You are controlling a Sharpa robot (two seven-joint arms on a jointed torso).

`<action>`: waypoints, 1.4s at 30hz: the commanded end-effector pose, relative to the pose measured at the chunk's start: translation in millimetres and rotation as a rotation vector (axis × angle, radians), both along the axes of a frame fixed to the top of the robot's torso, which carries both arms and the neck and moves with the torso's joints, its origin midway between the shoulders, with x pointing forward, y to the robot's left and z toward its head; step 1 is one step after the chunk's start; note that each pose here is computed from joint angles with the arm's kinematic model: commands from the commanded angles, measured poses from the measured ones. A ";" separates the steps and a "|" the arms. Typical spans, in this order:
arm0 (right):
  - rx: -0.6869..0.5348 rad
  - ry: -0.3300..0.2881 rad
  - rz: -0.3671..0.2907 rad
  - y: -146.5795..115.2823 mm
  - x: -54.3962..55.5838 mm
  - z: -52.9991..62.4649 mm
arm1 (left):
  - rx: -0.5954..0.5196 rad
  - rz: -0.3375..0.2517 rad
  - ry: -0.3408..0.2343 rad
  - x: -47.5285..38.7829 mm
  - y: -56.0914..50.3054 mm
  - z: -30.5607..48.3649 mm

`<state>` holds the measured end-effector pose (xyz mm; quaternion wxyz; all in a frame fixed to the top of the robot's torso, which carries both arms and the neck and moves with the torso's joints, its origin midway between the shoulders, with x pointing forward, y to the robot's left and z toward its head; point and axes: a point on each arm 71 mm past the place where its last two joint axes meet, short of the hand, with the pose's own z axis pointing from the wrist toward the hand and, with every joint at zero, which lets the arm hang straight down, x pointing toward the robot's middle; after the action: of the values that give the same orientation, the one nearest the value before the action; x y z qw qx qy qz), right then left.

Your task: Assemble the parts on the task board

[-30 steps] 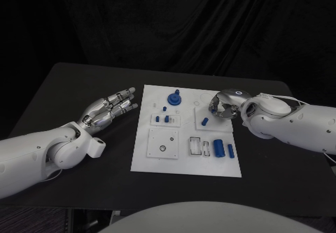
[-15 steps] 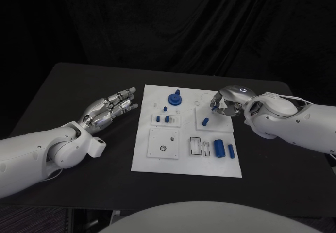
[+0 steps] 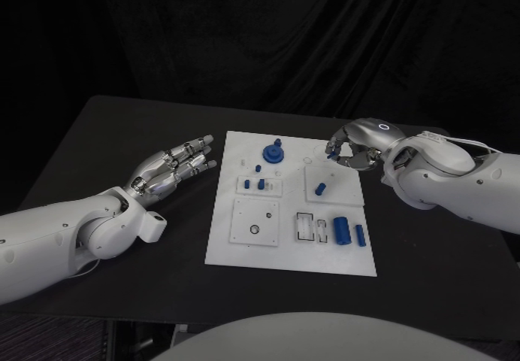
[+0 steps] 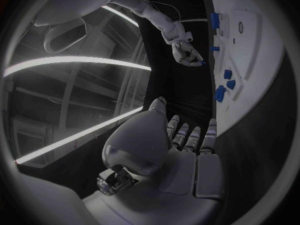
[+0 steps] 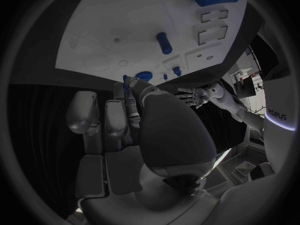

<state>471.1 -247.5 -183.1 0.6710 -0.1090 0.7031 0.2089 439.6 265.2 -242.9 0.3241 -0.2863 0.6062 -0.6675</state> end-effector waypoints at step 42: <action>-0.191 0.039 0.402 148.3 -64.0 -29.2 | -0.117 -0.033 -0.096 -0.5 -8.5 5.3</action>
<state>407.2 -98.5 -210.4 0.5884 -0.2999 0.6948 0.2849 441.1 257.1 -247.8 0.3123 -0.2844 0.6084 -0.6719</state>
